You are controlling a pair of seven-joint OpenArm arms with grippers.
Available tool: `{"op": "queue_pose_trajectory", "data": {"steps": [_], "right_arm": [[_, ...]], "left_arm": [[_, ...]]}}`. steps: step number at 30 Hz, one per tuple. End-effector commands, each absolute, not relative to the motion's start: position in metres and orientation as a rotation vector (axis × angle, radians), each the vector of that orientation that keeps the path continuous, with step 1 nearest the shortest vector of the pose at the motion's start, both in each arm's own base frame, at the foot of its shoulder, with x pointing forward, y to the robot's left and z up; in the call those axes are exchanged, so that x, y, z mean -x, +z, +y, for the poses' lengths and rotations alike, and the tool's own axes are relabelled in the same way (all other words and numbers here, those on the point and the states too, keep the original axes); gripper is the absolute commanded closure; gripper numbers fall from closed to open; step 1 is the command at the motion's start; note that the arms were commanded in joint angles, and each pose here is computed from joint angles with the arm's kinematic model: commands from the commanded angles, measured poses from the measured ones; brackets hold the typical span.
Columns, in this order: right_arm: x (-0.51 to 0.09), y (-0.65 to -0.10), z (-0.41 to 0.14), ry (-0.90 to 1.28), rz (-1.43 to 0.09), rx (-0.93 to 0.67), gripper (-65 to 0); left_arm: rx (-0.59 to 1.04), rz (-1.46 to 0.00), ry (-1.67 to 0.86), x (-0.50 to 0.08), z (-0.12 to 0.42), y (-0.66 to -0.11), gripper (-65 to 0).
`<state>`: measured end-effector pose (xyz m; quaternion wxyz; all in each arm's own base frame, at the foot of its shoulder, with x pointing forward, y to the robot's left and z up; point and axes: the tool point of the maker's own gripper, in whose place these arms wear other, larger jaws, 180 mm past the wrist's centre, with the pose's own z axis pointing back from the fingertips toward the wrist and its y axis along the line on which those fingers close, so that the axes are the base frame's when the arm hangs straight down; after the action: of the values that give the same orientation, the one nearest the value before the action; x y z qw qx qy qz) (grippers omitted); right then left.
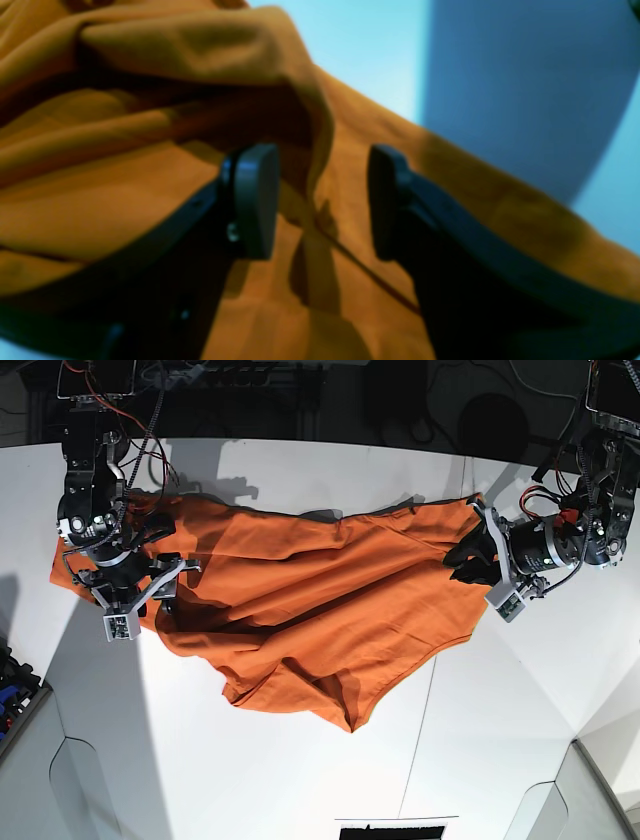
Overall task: Layout the t-shirt on the table in an organized manner, then fold the t-shirt properly
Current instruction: 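Hold the shirt corners with both grippers and stretch them apart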
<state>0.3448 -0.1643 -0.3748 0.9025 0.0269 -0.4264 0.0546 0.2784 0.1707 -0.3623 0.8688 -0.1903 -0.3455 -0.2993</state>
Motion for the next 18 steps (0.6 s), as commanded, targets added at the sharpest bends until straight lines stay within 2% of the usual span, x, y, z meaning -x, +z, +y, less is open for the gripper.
{"op": "queue_pose_trajectory", "data": {"steps": [1, 6, 7, 11, 18], "right_arm": [[-0.357, -0.361, -0.164, 0.116, -0.942, -0.060, -29.1], [-0.366, -0.370, -0.169, 0.107, -0.923, -0.042, -27.4], [-0.368, -0.370, -0.171, 0.105, -0.925, -0.029, -23.6], [-0.377, -0.365, -0.179, 0.129, -0.933, 0.025, 0.0], [-0.397, -0.339, -0.209, 0.175, -0.986, 0.144, 0.0]], "left_arm": [[0.397, -0.758, -0.644, -0.285, 0.172, -0.350, -21.1], [0.398, -0.759, -0.644, -0.285, 0.172, -0.350, -21.1], [0.398, -0.759, -0.643, -0.285, 0.172, -0.350, -21.1], [0.395, -0.750, -0.645, -0.284, 0.173, -0.351, -21.1], [0.381, -0.677, -0.648, -0.268, 0.177, -0.367, -21.1]]}}
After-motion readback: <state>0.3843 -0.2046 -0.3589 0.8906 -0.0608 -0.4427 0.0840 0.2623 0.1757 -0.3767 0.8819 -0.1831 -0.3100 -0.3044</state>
